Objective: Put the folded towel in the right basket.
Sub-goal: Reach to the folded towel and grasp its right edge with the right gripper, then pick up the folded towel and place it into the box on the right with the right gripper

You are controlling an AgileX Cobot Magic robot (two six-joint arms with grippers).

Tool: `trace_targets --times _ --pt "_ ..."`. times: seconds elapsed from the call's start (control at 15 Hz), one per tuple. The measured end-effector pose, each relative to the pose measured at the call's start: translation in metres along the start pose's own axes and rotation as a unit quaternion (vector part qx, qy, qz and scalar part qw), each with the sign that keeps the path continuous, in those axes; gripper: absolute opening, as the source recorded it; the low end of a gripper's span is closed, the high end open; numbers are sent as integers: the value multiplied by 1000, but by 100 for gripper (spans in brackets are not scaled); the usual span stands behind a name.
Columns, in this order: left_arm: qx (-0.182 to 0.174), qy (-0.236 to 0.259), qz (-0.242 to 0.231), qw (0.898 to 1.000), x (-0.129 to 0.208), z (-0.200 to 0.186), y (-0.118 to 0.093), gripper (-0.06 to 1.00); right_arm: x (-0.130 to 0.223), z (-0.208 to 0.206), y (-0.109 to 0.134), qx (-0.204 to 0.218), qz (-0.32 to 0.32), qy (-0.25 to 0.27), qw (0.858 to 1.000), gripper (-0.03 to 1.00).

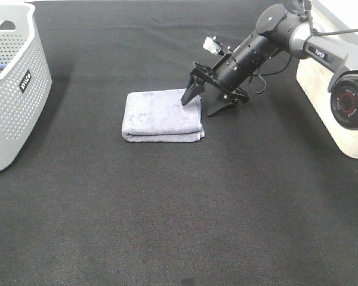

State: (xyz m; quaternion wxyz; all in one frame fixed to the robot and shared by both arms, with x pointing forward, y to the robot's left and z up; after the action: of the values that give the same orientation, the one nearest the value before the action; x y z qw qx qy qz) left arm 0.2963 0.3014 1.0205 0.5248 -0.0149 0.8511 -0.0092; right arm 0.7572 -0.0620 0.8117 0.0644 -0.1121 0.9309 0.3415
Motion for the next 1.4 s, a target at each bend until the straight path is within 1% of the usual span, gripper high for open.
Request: trace_targets --times 0.07,0.13,0.2,0.27,0.33,0.47,0.53,0.6,0.73,0.8,0.93,1.0,1.07,1.13,1.27,1.4 --pt "0 0 0 1000 0 0 0 97 1 4 3 -4 -3 2 1000 63" --pt "0 0 0 1000 0 0 0 97 4 10 5 -5 -6 7 1000 51" --pt "0 0 0 1000 0 0 0 97 6 14 5 -5 -6 12 1000 35" --pt "0 0 0 1000 0 0 0 97 7 15 5 -4 -5 13 1000 15" --pt "0 0 0 1000 0 0 0 97 7 15 4 -4 -5 13 1000 6" --pt "0 0 0 1000 0 0 0 97 4 9 7 3 -14 9 1000 6" --pt "0 0 0 1000 0 0 0 97 -1 -5 17 10 -36 -2 999 6" --pt "0 0 0 1000 0 0 0 97 -1 -5 17 10 -36 -2 999 6" --pt "0 0 0 1000 0 0 0 97 -14 -42 42 23 -73 -31 997 6" --pt "0 0 0 1000 0 0 0 97 -20 -63 54 37 -95 -49 994 6" --pt "0 0 0 1000 0 0 0 97 -29 -115 81 79 -147 -89 982 6" --pt "0 0 0 1000 0 0 0 97 -31 -138 90 105 -167 -106 975 6" --pt "0 0 0 1000 0 0 0 97 -34 -176 102 150 -193 -133 960 6" --pt "0 0 0 1000 0 0 0 97 -35 -201 106 180 -205 -152 950 6" --pt "0 0 0 1000 0 0 0 97 -35 -253 109 215 -195 -195 937 6" --pt "0 0 0 1000 0 0 0 97 -32 -317 94 246 -165 -245 923 6"
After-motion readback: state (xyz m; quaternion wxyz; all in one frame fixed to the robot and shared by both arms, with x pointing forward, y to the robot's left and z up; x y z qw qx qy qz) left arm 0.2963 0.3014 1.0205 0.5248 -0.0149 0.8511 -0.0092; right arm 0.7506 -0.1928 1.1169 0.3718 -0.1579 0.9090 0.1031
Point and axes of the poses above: a point on each arm's last joint axis where the gripper is mounted, z pointing out along that axis toward the gripper, y along the wrist's bending axis when the last joint is at zero, x = y × z, the point moved 7 cm from there along z, pointing out along that axis toward the gripper, and after that the axes turned 2 degrees about -z, right-handed, at the moved point
